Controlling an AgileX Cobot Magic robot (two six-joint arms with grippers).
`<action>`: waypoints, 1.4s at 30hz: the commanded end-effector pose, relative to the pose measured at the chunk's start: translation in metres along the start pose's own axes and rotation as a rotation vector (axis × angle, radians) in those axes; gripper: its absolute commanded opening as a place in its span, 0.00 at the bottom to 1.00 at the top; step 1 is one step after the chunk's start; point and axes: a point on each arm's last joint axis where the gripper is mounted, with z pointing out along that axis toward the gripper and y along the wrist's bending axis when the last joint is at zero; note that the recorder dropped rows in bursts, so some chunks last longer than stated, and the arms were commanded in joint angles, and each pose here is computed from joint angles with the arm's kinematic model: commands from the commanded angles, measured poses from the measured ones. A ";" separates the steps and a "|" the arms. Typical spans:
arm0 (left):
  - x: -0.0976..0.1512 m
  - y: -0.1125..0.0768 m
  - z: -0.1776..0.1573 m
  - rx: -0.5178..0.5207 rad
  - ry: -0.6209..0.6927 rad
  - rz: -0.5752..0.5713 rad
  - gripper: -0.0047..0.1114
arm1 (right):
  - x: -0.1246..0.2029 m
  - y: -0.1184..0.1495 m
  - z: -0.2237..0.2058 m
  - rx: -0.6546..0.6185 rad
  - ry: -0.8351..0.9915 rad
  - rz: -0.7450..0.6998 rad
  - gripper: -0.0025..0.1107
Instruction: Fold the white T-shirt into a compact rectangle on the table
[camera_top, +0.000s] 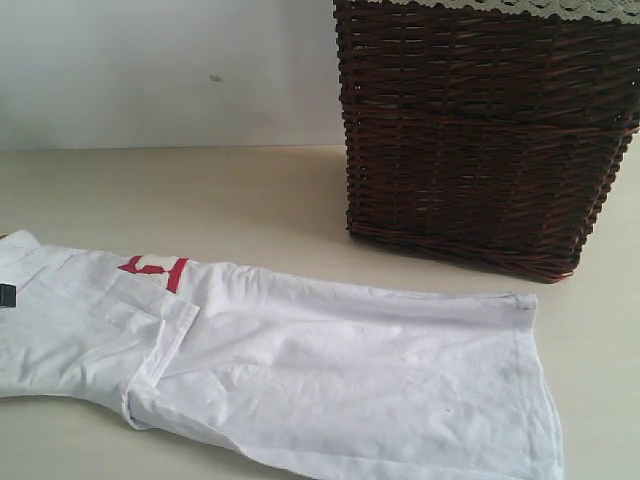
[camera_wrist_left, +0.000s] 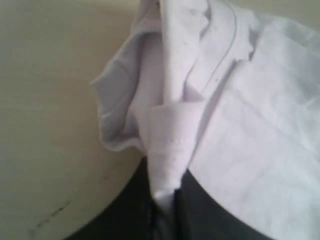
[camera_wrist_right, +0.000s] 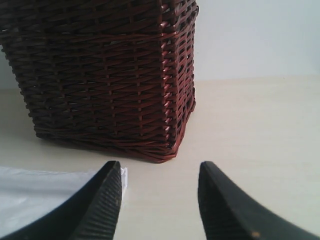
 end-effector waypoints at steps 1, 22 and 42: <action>0.006 0.010 -0.008 -0.021 -0.012 -0.084 0.04 | 0.000 -0.001 0.000 0.007 -0.014 -0.001 0.44; -0.006 0.034 -0.044 -0.178 -0.129 -0.149 0.04 | 0.000 -0.001 0.000 0.007 -0.014 -0.001 0.44; -0.018 0.054 -0.092 -0.054 -0.352 -0.087 0.04 | 0.000 -0.001 0.000 0.007 -0.014 -0.001 0.44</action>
